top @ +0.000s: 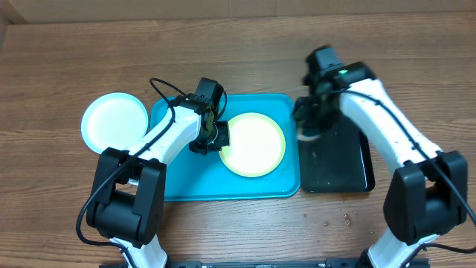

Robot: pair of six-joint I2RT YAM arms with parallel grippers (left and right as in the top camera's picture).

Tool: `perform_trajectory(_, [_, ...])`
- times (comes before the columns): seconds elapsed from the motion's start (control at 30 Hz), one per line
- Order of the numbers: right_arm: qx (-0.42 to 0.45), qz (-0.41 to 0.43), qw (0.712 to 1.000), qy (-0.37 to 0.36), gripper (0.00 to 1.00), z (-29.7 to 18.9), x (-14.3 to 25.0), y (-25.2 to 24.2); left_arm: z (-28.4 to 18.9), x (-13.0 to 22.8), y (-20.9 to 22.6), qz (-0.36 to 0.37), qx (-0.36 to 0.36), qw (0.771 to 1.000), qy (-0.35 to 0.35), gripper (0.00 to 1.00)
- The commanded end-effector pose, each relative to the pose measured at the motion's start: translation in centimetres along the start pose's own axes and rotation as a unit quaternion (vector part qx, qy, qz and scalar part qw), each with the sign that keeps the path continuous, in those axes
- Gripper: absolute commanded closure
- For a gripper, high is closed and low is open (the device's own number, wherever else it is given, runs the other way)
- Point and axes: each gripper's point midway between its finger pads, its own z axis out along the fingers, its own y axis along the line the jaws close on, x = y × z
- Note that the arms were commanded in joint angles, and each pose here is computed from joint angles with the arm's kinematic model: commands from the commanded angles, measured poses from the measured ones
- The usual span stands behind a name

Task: Clean dirty plates on tray and stack at the side
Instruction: 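Return sponge to black tray and release it with right gripper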

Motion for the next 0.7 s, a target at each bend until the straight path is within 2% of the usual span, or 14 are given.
perform_trajectory(0.0, [0.087,0.037,0.995,-0.013,0.96,-0.9,-0.4,-5.8,0.5,0.2,0.6,0.007,-0.011,1.0,0.005,0.96])
perform_trajectory(0.2, [0.105,0.08,0.991,0.014,0.96,0.9,1.4,-9.6,0.5,0.2,0.6,0.007,-0.011,1.0,0.006,0.96])
perform_trajectory(0.5, [0.106,0.081,0.991,0.019,0.96,4.1,2.8,-10.3,0.5,0.0,0.5,0.007,-0.009,1.0,0.001,0.95])
perform_trajectory(0.6, [0.103,0.057,0.993,0.019,0.96,4.1,2.7,-10.2,0.5,0.0,0.5,0.007,-0.008,1.0,0.0,0.95])
perform_trajectory(0.67, [0.104,0.04,0.994,0.021,0.77,4.1,2.7,-10.2,0.5,-0.1,0.5,0.007,-0.008,1.0,0.0,0.95])
